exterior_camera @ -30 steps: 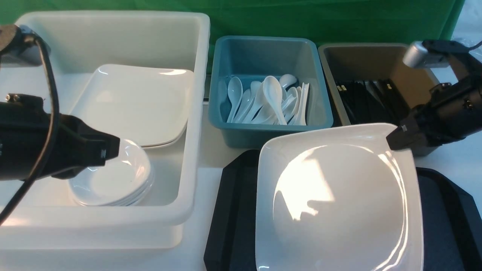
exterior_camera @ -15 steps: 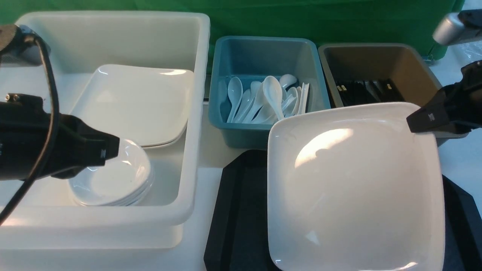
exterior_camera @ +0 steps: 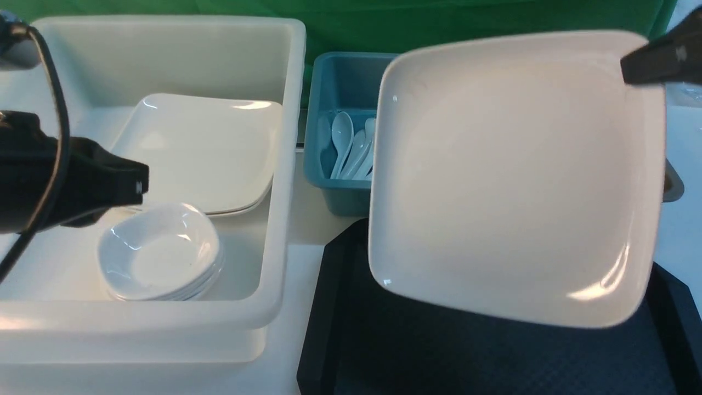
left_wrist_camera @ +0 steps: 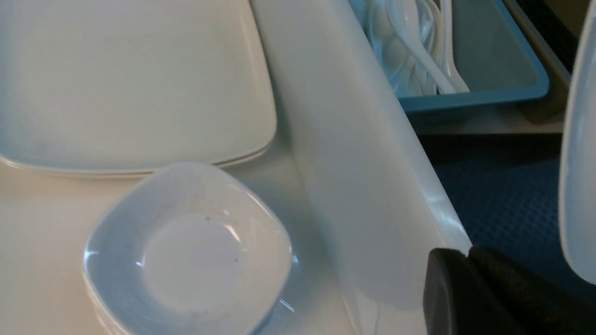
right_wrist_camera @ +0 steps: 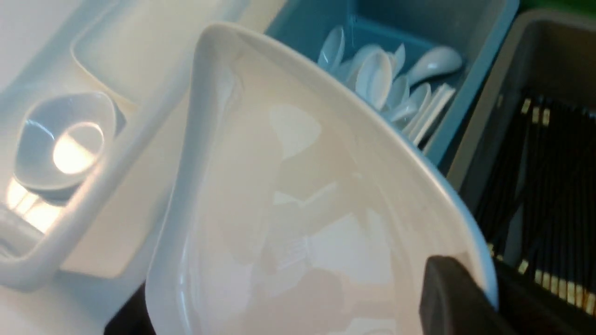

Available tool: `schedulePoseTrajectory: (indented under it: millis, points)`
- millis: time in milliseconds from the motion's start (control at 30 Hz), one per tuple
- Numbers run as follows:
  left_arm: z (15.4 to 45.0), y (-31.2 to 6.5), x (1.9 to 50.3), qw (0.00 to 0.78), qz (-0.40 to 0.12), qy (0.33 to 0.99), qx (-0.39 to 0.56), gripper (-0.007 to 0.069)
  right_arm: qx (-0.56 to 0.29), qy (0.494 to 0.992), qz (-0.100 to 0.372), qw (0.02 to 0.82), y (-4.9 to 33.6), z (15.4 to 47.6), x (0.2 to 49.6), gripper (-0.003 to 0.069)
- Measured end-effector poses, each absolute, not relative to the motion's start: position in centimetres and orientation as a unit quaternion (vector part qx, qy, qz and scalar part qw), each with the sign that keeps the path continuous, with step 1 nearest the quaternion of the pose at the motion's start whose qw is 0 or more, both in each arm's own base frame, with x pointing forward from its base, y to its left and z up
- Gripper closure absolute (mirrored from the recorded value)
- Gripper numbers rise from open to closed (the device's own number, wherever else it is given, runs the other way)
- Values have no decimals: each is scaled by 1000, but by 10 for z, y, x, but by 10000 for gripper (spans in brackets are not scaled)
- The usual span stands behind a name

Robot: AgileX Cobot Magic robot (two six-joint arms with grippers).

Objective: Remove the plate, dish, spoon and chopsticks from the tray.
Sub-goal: Use the right arm to put the plate into the large storage box on the left

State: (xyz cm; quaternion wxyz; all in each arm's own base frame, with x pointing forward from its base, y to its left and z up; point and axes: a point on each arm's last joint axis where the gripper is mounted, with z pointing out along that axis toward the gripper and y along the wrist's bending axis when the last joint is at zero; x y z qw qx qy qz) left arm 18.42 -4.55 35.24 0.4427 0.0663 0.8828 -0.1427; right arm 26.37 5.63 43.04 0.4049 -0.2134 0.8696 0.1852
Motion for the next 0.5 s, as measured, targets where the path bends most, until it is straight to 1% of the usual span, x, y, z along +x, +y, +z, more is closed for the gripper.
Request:
schedulePoseTrajectory:
  millis: [167,300,367,500]
  points:
    - [372,-35,188,478,-104,871,37,613,-211,845,227,436,66,456,281,605]
    - [390,-23,192,501,-89,861,4,613,-220,834,256,437,83,463,302,605]
    - [400,-13,195,508,-81,857,-19,613,-237,825,275,433,104,464,319,605]
    - [404,2,200,505,-68,859,-55,613,-257,810,308,427,140,465,346,605]
